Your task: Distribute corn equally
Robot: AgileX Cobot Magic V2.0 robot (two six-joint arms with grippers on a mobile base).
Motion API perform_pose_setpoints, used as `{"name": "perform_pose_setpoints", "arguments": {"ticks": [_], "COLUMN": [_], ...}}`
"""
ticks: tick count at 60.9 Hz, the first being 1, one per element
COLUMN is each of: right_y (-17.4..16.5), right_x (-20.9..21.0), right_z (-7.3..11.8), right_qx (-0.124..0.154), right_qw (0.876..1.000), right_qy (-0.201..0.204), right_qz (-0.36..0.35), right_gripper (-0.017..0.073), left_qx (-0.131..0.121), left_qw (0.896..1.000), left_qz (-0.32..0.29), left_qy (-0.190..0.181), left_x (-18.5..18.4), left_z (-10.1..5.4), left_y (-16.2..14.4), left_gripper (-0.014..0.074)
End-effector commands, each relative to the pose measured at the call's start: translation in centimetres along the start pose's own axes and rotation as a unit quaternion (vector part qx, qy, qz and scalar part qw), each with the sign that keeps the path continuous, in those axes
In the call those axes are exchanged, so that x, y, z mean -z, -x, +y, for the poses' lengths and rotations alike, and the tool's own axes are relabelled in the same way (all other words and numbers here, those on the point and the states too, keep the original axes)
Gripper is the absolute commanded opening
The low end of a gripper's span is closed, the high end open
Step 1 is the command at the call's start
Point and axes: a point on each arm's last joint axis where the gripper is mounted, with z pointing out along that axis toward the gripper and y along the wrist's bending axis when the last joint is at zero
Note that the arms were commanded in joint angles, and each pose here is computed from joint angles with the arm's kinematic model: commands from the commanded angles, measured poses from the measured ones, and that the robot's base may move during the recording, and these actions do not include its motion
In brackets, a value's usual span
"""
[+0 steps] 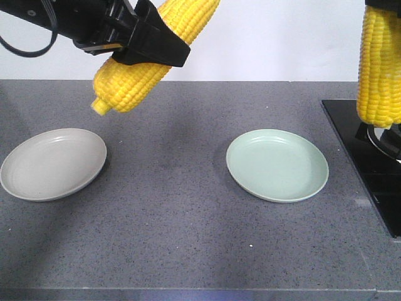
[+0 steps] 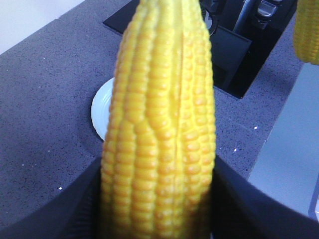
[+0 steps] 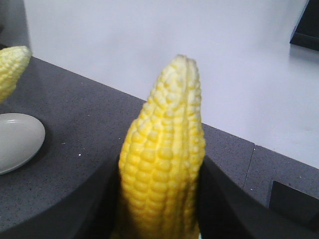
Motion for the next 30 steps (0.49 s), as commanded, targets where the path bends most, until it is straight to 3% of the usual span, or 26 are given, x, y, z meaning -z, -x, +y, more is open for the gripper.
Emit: {"name": "perform_pose_setpoints", "arguments": {"ticks": [1, 30], "right_y": [1.41, 1.41], "right_x": [1.32, 1.32], "right_z": [-0.18, -0.18], "right_qx": [0.001, 0.001], "right_qw": [0.998, 0.998], "right_qy": [-0.015, -0.015], "right_qz": [-0.057, -0.057], "right_gripper": [-0.0005, -0.0005], "left_qx": [-0.002, -0.002], "left_qw": [0.998, 0.998], "left_qz": [-0.06, -0.06], "left_qy": [-0.002, -0.002], "left_x": [2.09, 2.09], "left_z": [-1.0, -1.0], "left_y": [1.14, 1.14], "left_gripper": [-0.0006, -0.0006]}}
